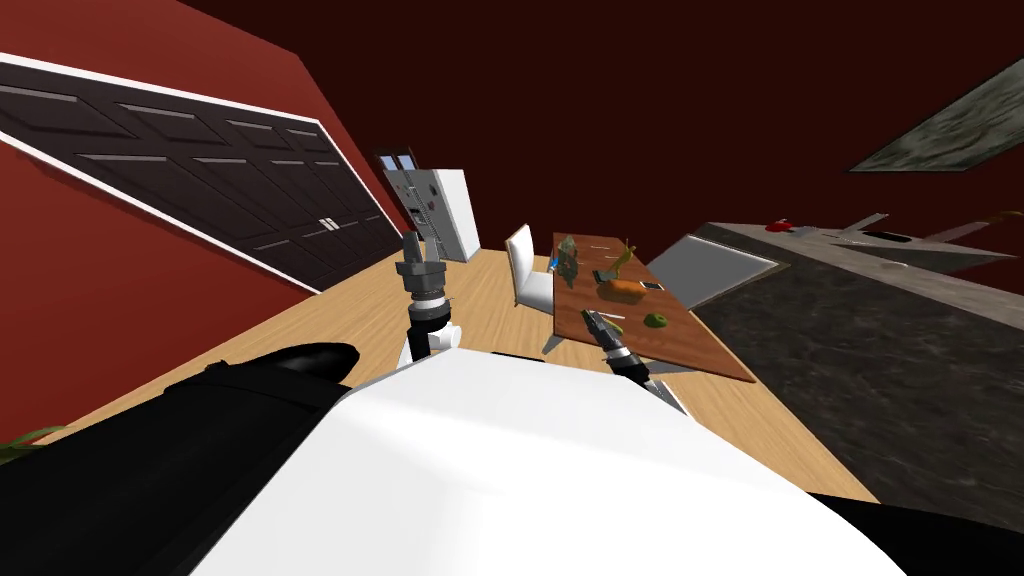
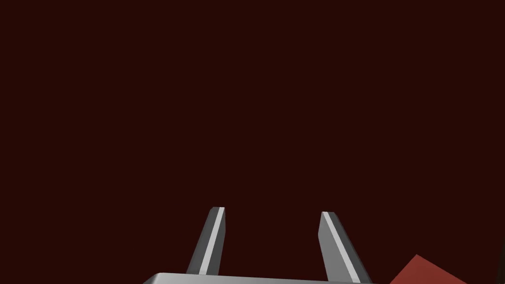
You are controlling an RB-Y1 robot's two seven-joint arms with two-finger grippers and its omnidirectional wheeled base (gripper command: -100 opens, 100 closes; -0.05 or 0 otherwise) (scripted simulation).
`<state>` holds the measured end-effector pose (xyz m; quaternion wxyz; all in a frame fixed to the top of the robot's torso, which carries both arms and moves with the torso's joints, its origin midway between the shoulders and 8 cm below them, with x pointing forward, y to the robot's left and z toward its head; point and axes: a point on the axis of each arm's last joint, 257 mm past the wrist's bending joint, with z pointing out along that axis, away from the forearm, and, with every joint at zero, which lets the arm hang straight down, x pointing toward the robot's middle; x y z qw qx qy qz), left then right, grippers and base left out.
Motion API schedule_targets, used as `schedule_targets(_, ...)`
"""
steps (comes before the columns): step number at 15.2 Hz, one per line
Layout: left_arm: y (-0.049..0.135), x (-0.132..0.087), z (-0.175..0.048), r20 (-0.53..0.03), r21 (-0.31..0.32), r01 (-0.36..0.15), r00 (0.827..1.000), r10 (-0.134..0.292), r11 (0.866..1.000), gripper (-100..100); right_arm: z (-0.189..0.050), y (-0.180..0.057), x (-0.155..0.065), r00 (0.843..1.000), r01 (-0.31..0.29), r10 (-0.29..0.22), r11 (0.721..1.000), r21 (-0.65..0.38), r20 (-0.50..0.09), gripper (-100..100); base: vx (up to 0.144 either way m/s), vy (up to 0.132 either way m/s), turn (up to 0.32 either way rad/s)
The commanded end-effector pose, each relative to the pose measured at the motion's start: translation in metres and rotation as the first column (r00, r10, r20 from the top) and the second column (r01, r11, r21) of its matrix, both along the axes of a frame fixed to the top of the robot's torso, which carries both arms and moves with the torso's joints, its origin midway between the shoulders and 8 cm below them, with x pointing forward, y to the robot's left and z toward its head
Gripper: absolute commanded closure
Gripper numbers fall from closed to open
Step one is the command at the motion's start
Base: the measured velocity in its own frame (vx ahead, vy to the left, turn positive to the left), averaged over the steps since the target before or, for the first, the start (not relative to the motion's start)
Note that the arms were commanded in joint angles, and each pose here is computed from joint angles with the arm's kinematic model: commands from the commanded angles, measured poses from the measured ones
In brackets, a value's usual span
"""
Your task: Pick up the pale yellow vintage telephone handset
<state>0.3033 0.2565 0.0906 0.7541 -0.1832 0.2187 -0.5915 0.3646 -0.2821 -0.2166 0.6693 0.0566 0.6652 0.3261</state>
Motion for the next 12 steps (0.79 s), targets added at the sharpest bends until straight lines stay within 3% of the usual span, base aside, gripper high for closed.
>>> schedule_targets(1,0.0,0.0,0.0,0.0,0.0,0.0,1.0,0.0,1.0,0,-0.03,-0.014,-0.008,0.998,-0.008,0.002,0.996,-0.093,-0.066,-100,0.053,0.078,0.301)
schedule_targets(2,0.0,0.0,0.0,0.0,0.0,0.0,1.0,0.0,1.0,0,-0.04,-0.019,-0.009,0.996,0.001,-0.01,0.995,-0.095,-0.086,-100,0.066,0.074,0.236)
schedule_targets(3,0.0,0.0,0.0,0.0,0.0,0.0,1.0,0.0,1.0,0,-0.056,-0.029,-0.016,0.993,-0.016,-0.004,0.986,-0.164,-0.122,-100,0.087,0.082,0.293)
schedule_targets(5,0.0,0.0,0.0,0.0,0.0,0.0,1.0,0.0,1.0,0,-0.069,-0.037,-0.019,0.989,-0.005,-0.02,0.986,-0.166,-0.149,-100,0.074,0.058,0.177)
schedule_targets(8,0.0,0.0,0.0,0.0,0.0,0.0,1.0,0.0,1.0,0,-0.11,-0.067,-0.039,0.969,-0.042,-0.034,0.953,-0.3,-0.244,-100,0.067,0.045,0.243)
schedule_targets(10,0.0,0.0,0.0,0.0,0.0,0.0,1.0,0.0,1.0,0,-0.121,-0.076,-0.044,0.962,-0.033,-0.052,0.952,-0.303,-0.269,-100,0.075,0.033,0.199)
schedule_targets(11,0.0,0.0,0.0,0.0,0.0,0.0,1.0,0.0,1.0,0,-0.135,-0.089,-0.054,0.951,-0.063,-0.055,0.93,-0.363,-0.305,-100,0.068,0.035,0.191)
schedule_targets(12,0.0,0.0,0.0,0.0,0.0,0.0,1.0,0.0,1.0,0,-0.142,-0.095,-0.058,0.945,-0.058,-0.067,0.929,-0.365,-0.32,-100,0.077,0.037,0.248)
